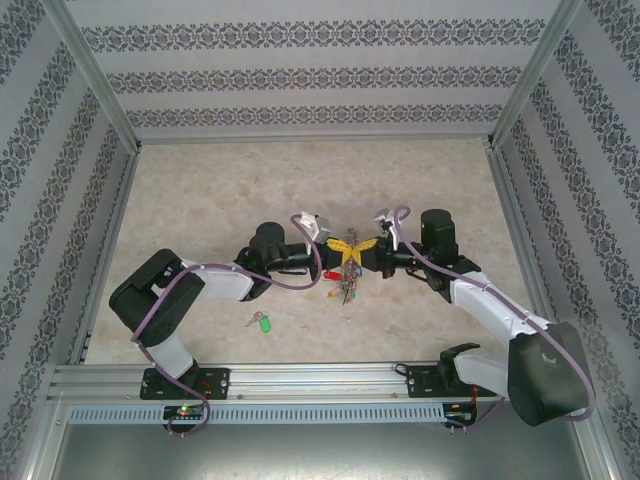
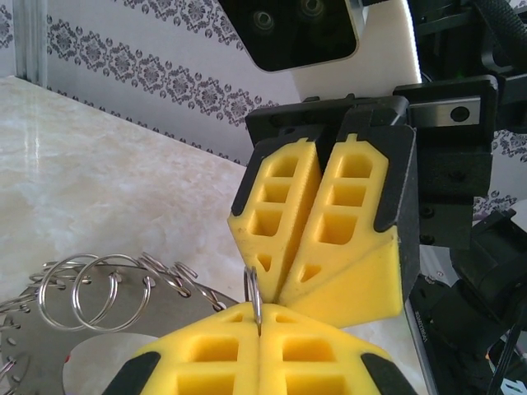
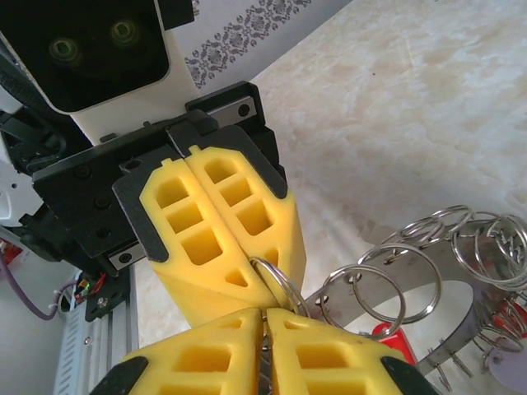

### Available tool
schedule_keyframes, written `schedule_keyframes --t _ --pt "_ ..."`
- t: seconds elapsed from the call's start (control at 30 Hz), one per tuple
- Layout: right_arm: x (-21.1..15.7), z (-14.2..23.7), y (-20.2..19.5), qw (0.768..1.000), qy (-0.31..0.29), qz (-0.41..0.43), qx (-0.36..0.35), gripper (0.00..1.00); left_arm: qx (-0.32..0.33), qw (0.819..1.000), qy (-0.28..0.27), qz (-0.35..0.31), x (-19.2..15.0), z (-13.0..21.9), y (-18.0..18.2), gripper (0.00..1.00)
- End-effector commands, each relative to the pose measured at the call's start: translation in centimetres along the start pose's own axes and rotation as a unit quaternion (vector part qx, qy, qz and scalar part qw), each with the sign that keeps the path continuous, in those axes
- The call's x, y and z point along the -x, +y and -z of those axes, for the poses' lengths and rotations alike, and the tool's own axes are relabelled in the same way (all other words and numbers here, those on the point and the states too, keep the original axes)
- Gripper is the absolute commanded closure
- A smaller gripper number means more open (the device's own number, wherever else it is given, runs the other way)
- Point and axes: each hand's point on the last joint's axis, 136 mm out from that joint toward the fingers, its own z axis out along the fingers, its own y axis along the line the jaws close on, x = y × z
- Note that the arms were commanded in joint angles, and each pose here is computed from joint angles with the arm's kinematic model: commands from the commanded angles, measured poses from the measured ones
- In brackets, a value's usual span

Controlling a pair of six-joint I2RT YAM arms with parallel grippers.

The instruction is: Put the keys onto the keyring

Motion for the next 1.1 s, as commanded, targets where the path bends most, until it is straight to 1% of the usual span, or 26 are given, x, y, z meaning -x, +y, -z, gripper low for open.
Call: schedule_keyframes --t 0.0,0.07,0.13,0.27,0.33,0.43,0.63,0.73,0.8,0.93,1.07 --pt "-1.1 -0.2 -0.5 0.999 0.027 0.010 -0.033 0.79 -0.071 0.987 -0.101 -0.108 7.8 0.7 -5.4 1.00" --pt "-0.7 0.5 -1.5 0.995 0.023 0.041 -0.093 0.79 -0.057 0.988 -0.088 -0.113 7.4 0.8 -5.1 1.00" --pt "0.0 1.3 -1.6 0.988 0.020 0.078 -0.130 0.77 -0.045 0.989 -0.072 -0.119 6.9 0.9 -4.8 1.00" --pt "0.8 2.6 -0.9 0.974 0.029 0.154 -0.161 0.74 -0.028 0.991 -0.038 -0.128 5.8 1.0 -4.3 1.00" --pt "1.5 3.1 -0.7 0.968 0.025 0.177 -0.175 0.73 -0.025 0.990 -0.027 -0.133 5.5 1.1 -4.3 1.00" --pt "2.4 3.4 0.2 0.962 0.016 0.214 -0.169 0.72 -0.026 0.990 -0.006 -0.137 4.8 1.1 -4.3 1.00" --pt "3.9 2.9 2.9 0.962 0.008 0.250 -0.113 0.71 -0.027 0.990 0.011 -0.141 4.5 1.1 -4.3 1.00" --pt "4.1 2.4 4.3 0.961 0.006 0.262 -0.083 0.67 -0.026 0.989 0.013 -0.142 4.5 1.1 -4.2 1.00" --pt "3.6 2.1 4.9 0.961 0.021 0.268 -0.063 0.67 -0.026 0.989 0.014 -0.142 4.4 1.1 -4.2 1.00" --pt "2.3 1.5 4.2 0.962 0.061 0.260 -0.063 0.70 -0.028 0.989 0.013 -0.143 4.5 1.1 -4.3 1.00" --pt "1.5 1.2 3.8 0.960 0.083 0.262 -0.059 0.71 -0.032 0.989 0.013 -0.143 4.5 1.1 -4.5 1.00"
